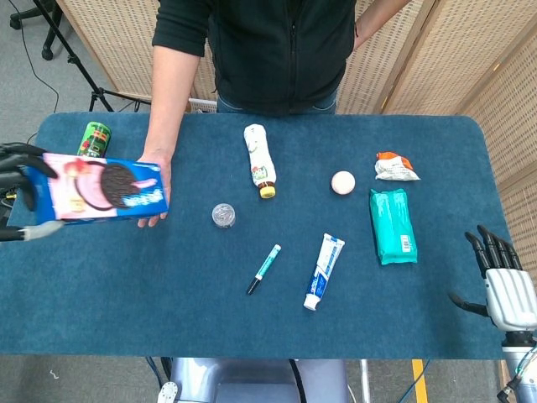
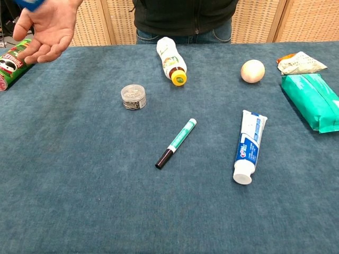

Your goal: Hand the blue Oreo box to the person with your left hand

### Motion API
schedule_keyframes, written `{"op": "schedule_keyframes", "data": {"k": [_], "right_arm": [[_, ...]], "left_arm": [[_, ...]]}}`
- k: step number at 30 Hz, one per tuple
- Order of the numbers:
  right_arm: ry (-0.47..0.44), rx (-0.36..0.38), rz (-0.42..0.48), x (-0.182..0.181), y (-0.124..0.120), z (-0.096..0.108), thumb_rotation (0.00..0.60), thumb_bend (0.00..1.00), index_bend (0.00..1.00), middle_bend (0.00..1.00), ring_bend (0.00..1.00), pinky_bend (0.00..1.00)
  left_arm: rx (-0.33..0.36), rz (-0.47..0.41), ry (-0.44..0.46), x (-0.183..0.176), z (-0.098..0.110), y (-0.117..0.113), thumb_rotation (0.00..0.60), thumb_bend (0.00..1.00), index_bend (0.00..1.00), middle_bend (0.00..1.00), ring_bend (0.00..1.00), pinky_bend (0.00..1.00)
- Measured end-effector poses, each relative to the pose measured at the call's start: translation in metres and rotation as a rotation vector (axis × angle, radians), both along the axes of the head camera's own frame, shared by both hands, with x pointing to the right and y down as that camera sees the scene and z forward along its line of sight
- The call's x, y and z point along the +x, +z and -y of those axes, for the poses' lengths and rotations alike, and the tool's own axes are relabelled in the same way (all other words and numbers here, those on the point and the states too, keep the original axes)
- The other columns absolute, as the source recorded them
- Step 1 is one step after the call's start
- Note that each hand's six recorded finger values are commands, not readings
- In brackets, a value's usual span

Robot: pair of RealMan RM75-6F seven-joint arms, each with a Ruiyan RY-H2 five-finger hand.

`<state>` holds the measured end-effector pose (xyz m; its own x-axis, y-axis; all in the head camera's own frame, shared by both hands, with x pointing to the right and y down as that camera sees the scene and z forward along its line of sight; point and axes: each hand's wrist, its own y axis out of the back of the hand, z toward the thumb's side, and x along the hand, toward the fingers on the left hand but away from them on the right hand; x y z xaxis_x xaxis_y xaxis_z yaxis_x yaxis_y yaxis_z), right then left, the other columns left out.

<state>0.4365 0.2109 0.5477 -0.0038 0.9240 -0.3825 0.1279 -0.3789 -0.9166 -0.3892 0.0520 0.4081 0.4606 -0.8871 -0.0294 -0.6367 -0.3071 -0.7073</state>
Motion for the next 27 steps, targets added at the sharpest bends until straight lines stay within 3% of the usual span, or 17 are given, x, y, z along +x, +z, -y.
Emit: {"op": "schedule_keyframes", "data": {"k": [12,17,27], "right_arm": [[0.004,-0.009,-0.014,0.002,0.004,0.000,0.600,0.00,0.00,0.00,0.00,0.07],[0.011,-0.008,-0.017,0.005,0.004,0.000,0.600,0.00,0.00,0.00,0.00,0.07],[-0.004,-0.017,-0.017,-0.001,0.007,-0.001,0.600,0.00,0.00,0.00,0.00,0.07]], "left_arm": [[-0.051,-0.121,0.053,0.087,0.008,0.085,0.600,0.40,0.75,0.62,0.41,0.50],[-0.079,-0.123,0.012,0.073,0.011,0.102,0.600,0.40,0.75,0.62,0.41,0.50],[-0.160,-0.123,-0.124,0.000,0.015,0.132,0.600,0.35,0.75,0.61,0.40,0.50]]}}
